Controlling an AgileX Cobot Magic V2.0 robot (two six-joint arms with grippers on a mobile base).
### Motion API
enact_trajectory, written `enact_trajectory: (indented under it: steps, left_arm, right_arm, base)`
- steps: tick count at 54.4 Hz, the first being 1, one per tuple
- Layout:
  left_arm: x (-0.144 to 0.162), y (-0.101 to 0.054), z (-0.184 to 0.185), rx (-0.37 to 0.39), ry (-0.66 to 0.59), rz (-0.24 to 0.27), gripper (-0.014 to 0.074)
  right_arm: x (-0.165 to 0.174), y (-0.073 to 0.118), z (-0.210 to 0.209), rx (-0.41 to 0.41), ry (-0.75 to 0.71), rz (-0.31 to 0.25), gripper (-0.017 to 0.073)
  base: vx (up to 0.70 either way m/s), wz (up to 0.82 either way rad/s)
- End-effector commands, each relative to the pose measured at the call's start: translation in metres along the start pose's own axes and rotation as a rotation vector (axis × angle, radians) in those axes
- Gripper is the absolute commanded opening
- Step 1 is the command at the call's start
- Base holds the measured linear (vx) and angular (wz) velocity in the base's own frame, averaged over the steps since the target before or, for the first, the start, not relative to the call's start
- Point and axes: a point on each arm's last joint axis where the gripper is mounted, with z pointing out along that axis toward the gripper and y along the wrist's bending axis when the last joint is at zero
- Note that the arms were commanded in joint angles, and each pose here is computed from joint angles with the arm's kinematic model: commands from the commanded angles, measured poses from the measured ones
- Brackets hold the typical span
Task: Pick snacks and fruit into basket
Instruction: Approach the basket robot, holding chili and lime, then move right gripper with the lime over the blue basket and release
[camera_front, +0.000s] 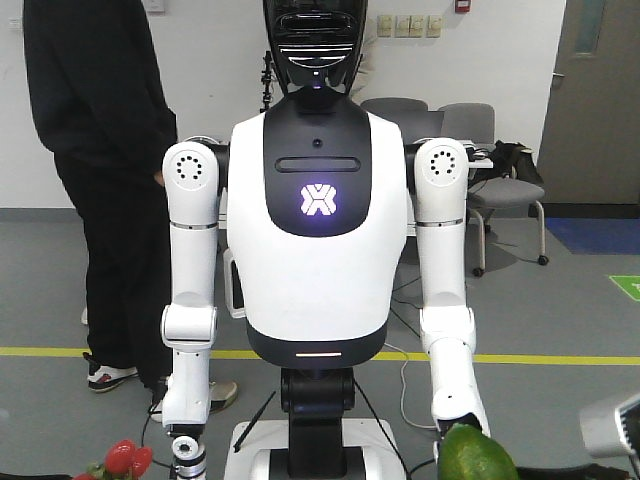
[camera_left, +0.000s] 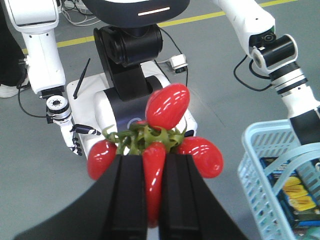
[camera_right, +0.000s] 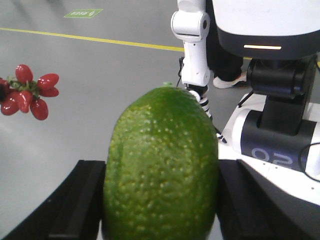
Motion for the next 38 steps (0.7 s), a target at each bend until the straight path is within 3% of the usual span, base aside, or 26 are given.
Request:
enact_trajectory:
  steps: [1,10,38]
  left_arm:
    - [-0.017,0.001,-0.007,-0.023,-0.125,-0.031,0.0]
    - [-0.02,0.002,-0.008,-0.039,-0.159,-0.031,0.0]
    - [-0.03,0.007,-0.01,-0.087,-0.263,-0.032,0.0]
  right_arm:
    - [0.0,0.004,-0.004,-0.021,-0.003,-0.013,-0.0008]
    - [0.018,0.003,-0.002,-0.048,0.055,0.012,-0.0008]
    - [0.018,0.008,-0.003,-0.106,0.064,-0.007,-0.0008]
  base:
    - [0.0,0.0]
    - [0.0,0.0]
    - [0.0,0.0]
